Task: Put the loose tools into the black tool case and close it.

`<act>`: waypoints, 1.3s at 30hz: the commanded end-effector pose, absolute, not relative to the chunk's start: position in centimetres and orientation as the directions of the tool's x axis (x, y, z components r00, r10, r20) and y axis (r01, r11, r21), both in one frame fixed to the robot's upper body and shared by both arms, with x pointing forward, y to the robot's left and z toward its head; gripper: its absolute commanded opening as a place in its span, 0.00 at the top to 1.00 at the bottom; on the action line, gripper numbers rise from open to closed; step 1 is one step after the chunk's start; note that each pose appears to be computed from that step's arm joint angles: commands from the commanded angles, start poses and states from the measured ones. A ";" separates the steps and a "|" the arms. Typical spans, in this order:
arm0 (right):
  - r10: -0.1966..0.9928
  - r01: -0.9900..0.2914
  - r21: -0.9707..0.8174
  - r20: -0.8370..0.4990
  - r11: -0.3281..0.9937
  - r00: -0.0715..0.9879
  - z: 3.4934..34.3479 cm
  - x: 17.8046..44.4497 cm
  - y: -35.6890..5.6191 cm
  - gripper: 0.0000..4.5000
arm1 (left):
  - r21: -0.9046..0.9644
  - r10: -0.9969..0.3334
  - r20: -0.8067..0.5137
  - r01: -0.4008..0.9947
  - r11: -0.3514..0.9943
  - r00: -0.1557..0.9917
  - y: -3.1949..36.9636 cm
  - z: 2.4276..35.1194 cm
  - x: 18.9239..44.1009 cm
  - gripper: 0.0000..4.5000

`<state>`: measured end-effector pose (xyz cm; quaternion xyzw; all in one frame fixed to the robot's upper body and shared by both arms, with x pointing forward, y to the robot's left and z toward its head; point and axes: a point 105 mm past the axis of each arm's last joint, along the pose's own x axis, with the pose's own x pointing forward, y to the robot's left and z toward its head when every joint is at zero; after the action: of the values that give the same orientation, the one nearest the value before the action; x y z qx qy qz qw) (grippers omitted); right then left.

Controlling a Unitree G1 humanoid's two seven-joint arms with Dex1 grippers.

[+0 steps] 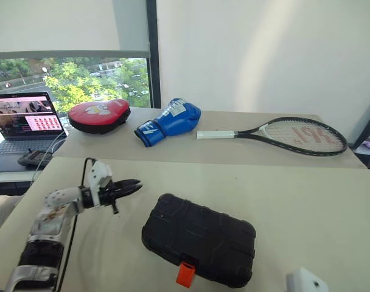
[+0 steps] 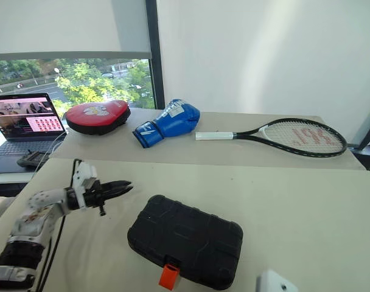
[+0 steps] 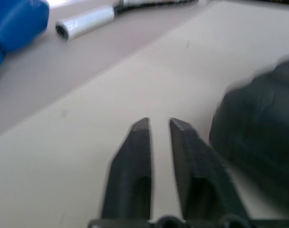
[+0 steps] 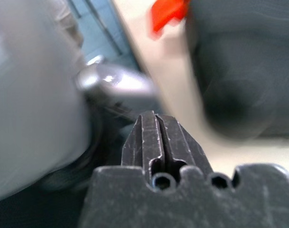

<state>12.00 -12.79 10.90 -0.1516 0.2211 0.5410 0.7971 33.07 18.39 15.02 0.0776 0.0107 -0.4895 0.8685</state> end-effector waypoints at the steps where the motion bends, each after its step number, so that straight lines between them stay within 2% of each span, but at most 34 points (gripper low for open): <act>1: 0.749 -0.913 -0.005 -0.571 0.407 0.337 9.7 13.5 -12.7 1.00 | 0.110 -0.859 -0.048 0.857 0.503 0.510 17.6 17.4 32.8 0.98; 5: 0.721 -0.865 -0.051 -0.529 0.499 0.447 10.4 17.1 -12.2 1.00 | 0.070 -0.871 -0.043 0.871 0.486 0.489 17.0 18.6 32.1 0.98; 9: 0.604 -0.706 -0.075 -0.459 0.704 0.651 12.1 23.1 -13.2 1.00 | 0.052 -0.886 -0.063 0.888 0.456 0.459 16.8 19.4 31.2 0.98; 13: 0.535 -0.655 -0.142 -0.463 0.742 0.706 12.6 26.9 -13.0 1.00 | 0.042 -0.892 -0.080 0.896 0.442 0.444 16.7 19.5 30.7 0.98; 17: 0.477 -0.607 -0.232 -0.434 0.761 0.764 12.5 32.2 -12.0 1.00 | 0.042 -0.907 -0.103 0.913 0.407 0.409 16.1 19.7 30.2 0.98; 21: 0.531 -0.644 -0.233 -0.403 0.728 0.746 12.1 35.2 -10.8 1.00 | 0.052 -0.928 -0.120 0.936 0.348 0.351 15.1 20.1 30.1 0.98; 23: 0.542 -0.660 -0.250 -0.407 0.708 0.736 12.2 35.6 -11.3 1.00 | 0.071 -0.937 -0.139 0.947 0.314 0.321 14.6 20.3 30.2 0.98; 25: 0.594 -0.701 -0.223 -0.396 0.677 0.700 13.2 35.0 -11.5 1.00 | 0.089 -0.946 -0.166 0.960 0.267 0.278 14.1 20.4 30.2 0.98; 26: 0.623 -0.719 -0.209 -0.380 0.663 0.684 14.1 34.2 -11.8 1.00 | 0.095 -0.952 -0.174 0.966 0.239 0.253 13.9 20.6 30.1 0.93; 28: 0.673 -0.755 -0.183 -0.359 0.629 0.647 15.5 32.4 -12.2 0.87 | 0.089 -0.957 -0.214 0.979 0.182 0.197 13.6 20.4 29.9 0.83; 29: 0.697 -0.774 -0.170 -0.351 0.609 0.626 16.2 31.1 -12.3 0.84 | 0.089 -0.957 -0.236 0.984 0.153 0.170 13.4 20.3 29.7 0.77; 30: 0.728 -0.800 -0.151 -0.342 0.581 0.594 16.7 29.6 -12.1 0.74 | 0.088 -0.954 -0.255 0.987 0.137 0.155 13.2 20.2 29.6 0.65; 32: 0.772 -0.832 -0.104 -0.325 0.545 0.546 17.4 27.3 -11.5 0.61 | 0.099 -0.947 -0.291 0.989 0.107 0.132 12.9 20.0 29.6 0.51; 35: 0.783 -0.842 -0.069 -0.333 0.535 0.525 17.2 25.5 -10.7 0.36 | 0.107 -0.939 -0.328 0.991 0.074 0.106 12.5 19.6 29.6 0.24; 39: 0.746 -0.815 -0.052 -0.375 0.577 0.551 15.4 25.7 -9.7 0.36 | 0.106 -0.937 -0.347 0.994 0.000 0.037 11.6 19.2 29.1 0.24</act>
<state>25.71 -9.86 15.53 -0.1004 0.1584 0.4572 0.8694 29.34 12.08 18.32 0.1488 0.1044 -0.6763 0.7138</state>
